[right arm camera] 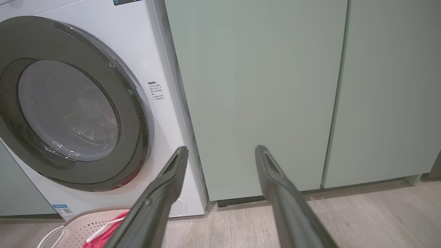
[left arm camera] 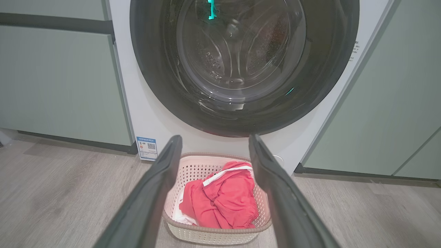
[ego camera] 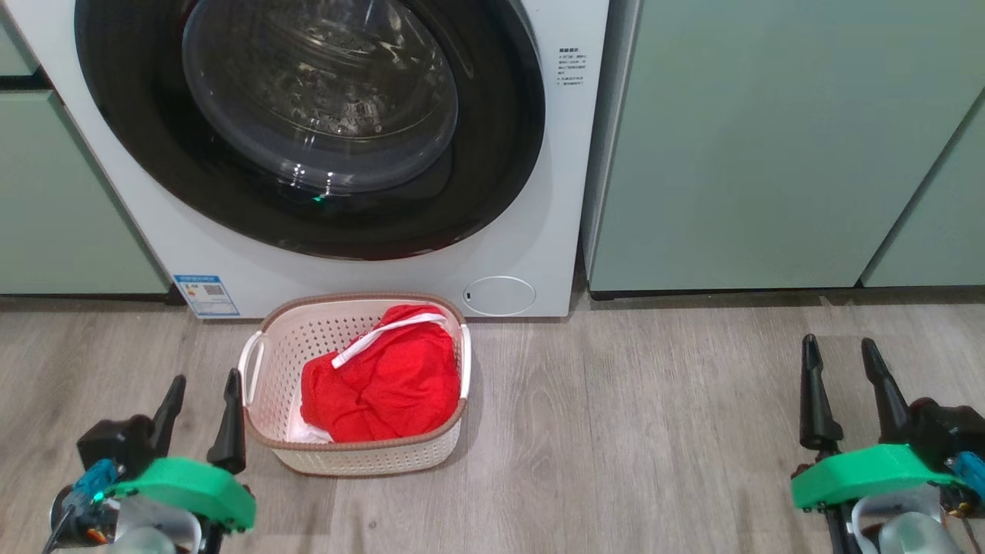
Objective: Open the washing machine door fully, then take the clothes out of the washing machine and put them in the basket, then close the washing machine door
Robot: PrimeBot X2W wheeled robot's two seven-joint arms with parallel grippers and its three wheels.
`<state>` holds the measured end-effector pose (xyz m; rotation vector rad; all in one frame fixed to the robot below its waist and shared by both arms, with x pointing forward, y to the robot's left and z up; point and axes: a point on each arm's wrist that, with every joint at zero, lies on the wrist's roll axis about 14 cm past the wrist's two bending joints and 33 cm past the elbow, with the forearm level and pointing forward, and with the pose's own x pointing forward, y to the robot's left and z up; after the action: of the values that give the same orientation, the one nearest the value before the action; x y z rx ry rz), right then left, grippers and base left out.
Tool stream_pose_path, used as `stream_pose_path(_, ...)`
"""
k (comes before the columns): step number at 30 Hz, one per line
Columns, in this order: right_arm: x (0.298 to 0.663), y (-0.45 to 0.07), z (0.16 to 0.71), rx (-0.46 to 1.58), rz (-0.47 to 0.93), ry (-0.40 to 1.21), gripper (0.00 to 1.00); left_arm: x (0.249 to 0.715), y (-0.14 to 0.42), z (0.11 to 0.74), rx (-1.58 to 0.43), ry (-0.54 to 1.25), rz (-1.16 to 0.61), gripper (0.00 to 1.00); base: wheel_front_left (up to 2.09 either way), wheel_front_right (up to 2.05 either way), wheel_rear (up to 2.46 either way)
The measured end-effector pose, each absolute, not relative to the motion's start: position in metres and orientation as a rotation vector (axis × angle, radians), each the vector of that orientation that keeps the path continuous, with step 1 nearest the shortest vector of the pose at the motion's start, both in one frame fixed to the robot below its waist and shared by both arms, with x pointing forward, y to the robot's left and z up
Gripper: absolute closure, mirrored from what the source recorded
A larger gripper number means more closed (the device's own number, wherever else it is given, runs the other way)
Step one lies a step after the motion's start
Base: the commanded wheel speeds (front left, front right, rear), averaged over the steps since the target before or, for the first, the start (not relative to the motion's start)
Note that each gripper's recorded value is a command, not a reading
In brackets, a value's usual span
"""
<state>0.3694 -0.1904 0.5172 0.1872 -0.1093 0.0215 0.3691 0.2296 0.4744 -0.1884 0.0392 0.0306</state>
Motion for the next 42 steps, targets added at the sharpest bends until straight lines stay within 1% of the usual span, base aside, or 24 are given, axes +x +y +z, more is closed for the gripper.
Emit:
stream_pose_path(9,0.369,-0.194,0.514,0.189,0.01,-0.1,0.0,0.369,0.228,0.474,-0.19,0.04,0.028,0.0,0.0,0.0,0.0)
stream_pose_path(10,0.369,-0.194,0.514,0.189,0.01,-0.1,1.0,0.369,0.228,0.474,-0.19,0.04,0.028,1.0,0.0,0.0,0.0)
stream_pose_path(13,0.364,-0.193,0.495,0.196,0.004,-0.042,1.0,0.36,0.224,0.454,-0.208,0.1,0.037,1.0,0.0,0.0,0.0)
stream_pose_path(19,0.338,-0.191,0.444,0.228,-0.021,0.117,1.0,0.317,0.214,0.395,-0.255,0.282,0.065,1.0,0.0,0.0,0.0)
stream_pose_path(42,0.341,-0.2,0.443,0.47,-0.09,0.13,1.0,0.327,0.216,0.406,-0.484,0.256,0.126,1.0,0.0,0.0,0.0)
